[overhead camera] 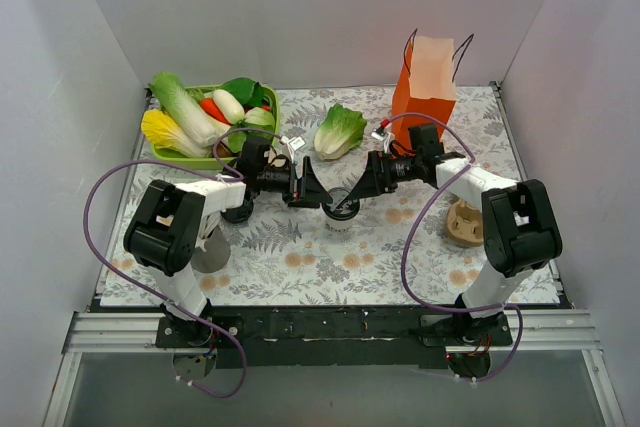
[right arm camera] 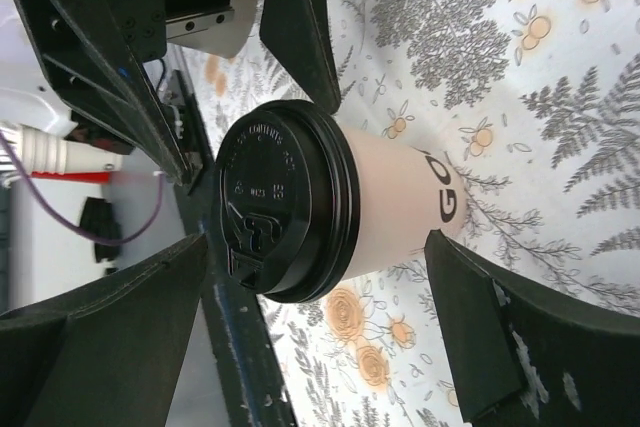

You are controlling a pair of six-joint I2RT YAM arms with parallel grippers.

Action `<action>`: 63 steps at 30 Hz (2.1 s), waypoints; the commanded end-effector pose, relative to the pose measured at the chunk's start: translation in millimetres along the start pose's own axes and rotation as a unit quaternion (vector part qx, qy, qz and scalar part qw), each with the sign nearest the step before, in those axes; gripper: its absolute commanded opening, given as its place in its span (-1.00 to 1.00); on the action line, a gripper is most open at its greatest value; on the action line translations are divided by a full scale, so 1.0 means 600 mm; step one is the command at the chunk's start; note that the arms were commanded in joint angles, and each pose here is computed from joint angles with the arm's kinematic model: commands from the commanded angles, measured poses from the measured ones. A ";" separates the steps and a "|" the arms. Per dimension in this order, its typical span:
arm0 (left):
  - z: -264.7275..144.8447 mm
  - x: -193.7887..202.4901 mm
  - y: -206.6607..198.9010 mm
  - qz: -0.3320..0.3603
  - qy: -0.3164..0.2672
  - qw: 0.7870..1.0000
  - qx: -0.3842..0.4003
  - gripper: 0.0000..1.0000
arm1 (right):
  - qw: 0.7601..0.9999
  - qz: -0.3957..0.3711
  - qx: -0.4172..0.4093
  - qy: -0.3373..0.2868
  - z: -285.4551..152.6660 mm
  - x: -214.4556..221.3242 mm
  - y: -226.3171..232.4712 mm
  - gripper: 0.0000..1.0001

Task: Pack the takeout coffee

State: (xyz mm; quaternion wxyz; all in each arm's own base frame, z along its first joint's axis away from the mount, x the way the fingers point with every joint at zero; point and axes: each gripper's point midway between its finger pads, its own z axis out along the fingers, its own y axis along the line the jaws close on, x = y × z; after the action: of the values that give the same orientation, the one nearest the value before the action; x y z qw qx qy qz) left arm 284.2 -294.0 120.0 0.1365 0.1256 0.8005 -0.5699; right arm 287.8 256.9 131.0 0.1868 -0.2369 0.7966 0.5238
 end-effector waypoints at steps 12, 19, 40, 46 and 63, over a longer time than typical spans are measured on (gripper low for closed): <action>0.011 0.019 0.020 -0.031 0.025 0.999 0.014 0.96 | 0.994 0.079 -0.072 -0.013 0.020 -0.014 -0.002 0.93; 0.021 0.027 0.041 -0.056 0.031 0.998 0.010 0.96 | 0.991 0.126 -0.053 -0.001 0.036 0.010 -0.037 0.90; 0.024 0.048 0.072 -0.088 0.039 0.993 0.072 0.86 | 0.978 0.203 -0.036 0.033 0.052 0.079 -0.076 0.86; 0.034 0.043 0.090 -0.090 0.031 0.993 0.074 0.84 | 0.976 0.214 -0.031 0.040 0.055 0.088 -0.085 0.86; 0.067 0.061 0.184 -0.158 0.031 0.987 0.018 0.78 | 0.973 0.226 -0.025 0.048 0.058 0.100 -0.094 0.85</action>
State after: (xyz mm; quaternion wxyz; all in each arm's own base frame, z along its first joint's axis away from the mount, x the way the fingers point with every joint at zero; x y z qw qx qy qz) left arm 279.6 -301.6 78.7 0.0080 0.1070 0.7454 -0.6579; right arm 278.2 265.5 85.1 0.0330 -0.1019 0.7884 0.6057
